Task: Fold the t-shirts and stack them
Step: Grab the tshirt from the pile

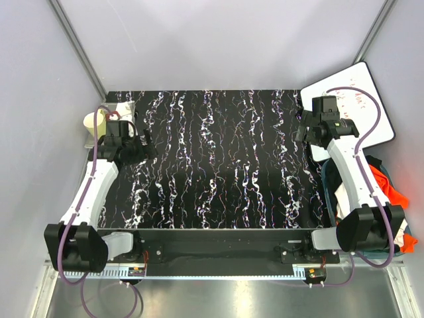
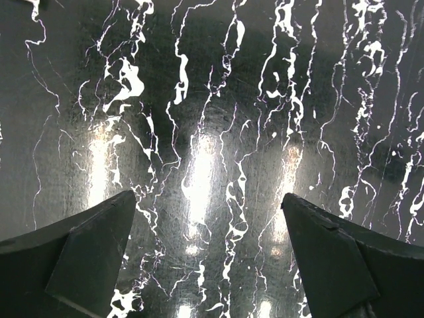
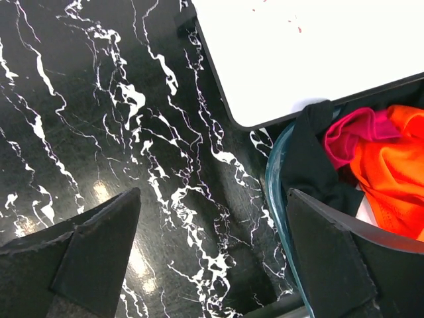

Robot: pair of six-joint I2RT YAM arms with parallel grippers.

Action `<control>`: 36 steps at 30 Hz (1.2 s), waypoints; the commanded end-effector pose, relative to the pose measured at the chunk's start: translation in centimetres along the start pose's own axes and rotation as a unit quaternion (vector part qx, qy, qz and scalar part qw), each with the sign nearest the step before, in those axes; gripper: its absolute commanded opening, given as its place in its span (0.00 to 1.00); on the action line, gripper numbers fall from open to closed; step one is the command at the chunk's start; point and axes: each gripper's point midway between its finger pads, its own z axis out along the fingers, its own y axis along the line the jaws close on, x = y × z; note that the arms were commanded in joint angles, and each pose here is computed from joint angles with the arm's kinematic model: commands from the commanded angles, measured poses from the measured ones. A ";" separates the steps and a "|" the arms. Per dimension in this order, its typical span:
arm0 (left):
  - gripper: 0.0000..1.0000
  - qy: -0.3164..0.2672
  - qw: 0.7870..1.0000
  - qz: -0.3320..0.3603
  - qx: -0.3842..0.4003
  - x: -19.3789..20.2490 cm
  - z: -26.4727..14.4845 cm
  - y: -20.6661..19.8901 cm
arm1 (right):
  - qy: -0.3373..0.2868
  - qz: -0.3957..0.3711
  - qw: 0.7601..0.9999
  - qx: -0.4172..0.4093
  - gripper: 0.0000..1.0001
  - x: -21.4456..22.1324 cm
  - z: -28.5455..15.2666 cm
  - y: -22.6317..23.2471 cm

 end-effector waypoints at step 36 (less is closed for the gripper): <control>0.99 0.130 0.979 0.004 0.155 3.2 2.6 -6.3 | 0.232 0.285 0.864 0.345 1.00 10.2 -5.4 -21.0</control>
